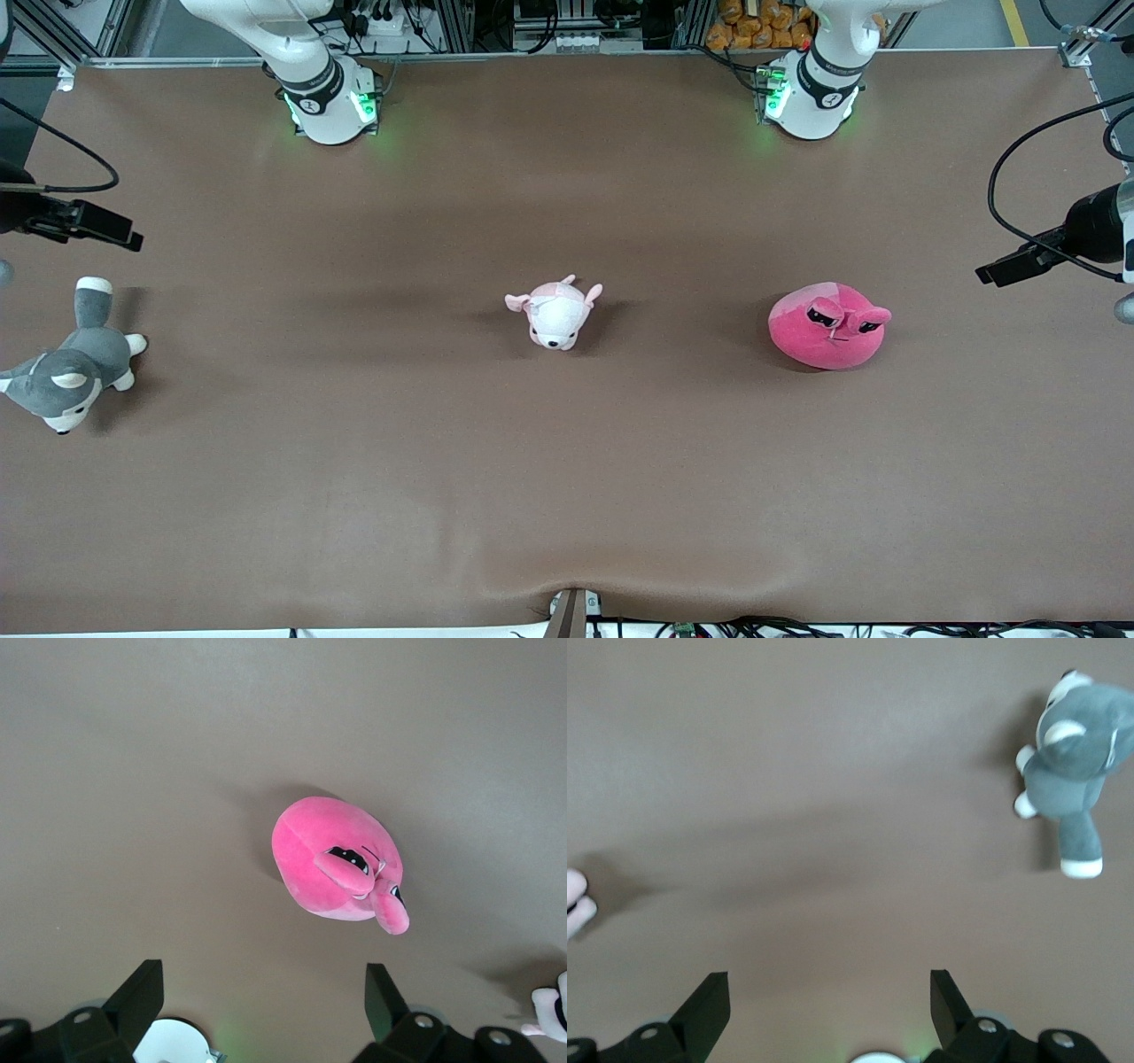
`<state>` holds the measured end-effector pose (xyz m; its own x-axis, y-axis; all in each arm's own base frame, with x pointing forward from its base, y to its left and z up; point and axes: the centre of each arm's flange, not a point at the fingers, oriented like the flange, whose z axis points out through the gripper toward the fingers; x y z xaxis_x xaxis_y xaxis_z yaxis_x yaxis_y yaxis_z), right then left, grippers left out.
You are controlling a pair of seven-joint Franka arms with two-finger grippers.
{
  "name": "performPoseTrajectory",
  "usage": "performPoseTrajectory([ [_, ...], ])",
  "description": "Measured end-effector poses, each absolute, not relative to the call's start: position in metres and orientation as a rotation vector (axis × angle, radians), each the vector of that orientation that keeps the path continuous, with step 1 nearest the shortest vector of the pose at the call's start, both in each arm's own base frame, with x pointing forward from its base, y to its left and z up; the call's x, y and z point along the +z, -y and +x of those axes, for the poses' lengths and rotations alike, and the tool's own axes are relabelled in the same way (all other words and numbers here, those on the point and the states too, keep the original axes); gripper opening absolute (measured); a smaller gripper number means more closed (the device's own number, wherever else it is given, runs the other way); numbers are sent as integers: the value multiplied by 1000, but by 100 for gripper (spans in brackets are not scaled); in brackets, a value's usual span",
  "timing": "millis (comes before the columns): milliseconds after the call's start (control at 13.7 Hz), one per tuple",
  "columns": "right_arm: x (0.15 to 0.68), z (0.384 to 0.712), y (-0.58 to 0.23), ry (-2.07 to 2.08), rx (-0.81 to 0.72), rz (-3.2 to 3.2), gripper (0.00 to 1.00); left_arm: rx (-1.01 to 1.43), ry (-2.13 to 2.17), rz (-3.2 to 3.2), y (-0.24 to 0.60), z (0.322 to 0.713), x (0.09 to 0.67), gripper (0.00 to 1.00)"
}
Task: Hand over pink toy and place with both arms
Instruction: 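Move the left gripper toward the pink toy while the right gripper advances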
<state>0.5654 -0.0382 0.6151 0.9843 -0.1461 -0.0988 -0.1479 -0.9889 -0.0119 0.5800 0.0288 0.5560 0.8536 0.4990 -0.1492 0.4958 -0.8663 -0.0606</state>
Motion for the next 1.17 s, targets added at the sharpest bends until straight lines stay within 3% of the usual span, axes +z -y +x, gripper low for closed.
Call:
performPoseTrajectory([
  [1168,605,574,42,-240,154,-3138,100,437,1525,-2787,6,597,527,100],
])
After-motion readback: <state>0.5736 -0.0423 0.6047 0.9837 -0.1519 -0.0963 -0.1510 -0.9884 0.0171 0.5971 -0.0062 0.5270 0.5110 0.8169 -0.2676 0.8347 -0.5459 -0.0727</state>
